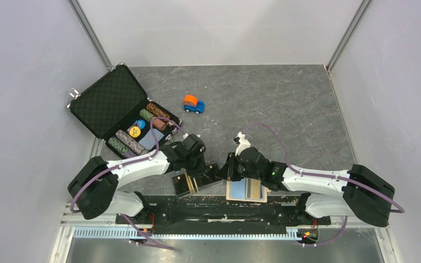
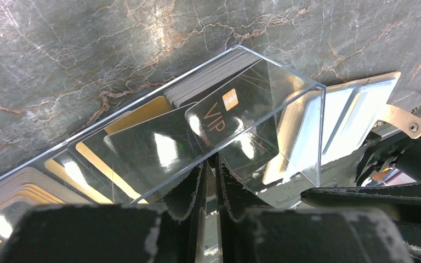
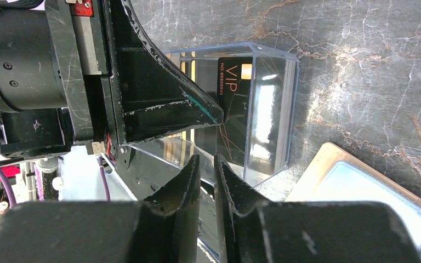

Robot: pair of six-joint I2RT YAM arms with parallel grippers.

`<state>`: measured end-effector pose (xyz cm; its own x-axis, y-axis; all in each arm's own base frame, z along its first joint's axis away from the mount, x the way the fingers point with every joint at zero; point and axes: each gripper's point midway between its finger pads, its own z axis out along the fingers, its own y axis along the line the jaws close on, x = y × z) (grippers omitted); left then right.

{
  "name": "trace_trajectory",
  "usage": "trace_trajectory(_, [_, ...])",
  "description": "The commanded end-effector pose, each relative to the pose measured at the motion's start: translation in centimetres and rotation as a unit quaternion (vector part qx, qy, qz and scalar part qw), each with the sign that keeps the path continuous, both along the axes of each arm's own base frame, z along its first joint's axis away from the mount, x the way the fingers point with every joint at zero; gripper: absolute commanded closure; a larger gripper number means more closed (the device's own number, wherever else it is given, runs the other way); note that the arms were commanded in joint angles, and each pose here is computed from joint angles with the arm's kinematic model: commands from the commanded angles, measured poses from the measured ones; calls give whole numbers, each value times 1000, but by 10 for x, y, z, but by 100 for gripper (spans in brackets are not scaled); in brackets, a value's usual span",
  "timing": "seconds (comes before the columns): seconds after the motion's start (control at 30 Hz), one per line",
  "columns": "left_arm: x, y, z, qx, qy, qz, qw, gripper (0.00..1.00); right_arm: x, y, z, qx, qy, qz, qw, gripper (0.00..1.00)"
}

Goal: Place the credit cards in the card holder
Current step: Pick up the credit card from the storage box.

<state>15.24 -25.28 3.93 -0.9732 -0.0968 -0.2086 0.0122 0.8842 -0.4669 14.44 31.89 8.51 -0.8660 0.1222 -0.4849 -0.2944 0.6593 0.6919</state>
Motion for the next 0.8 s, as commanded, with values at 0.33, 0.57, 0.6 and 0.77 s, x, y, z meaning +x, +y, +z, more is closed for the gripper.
trace_trajectory(0.33, [14,-23,35,-45,-41,-5,998,93,6,16,24,30,-24,9,999,84])
trace_trajectory(0.57, [17,-27,48,-63,-58,-5,996,72,6,16,23,29,-23,10,999,84])
trace_trajectory(0.6, [18,-29,50,-66,-58,-7,996,71,6,16,23,29,-24,10,999,84])
trace_trajectory(0.77, [15,-31,37,-58,-42,-14,997,67,7,16,24,30,-25,9,999,85])
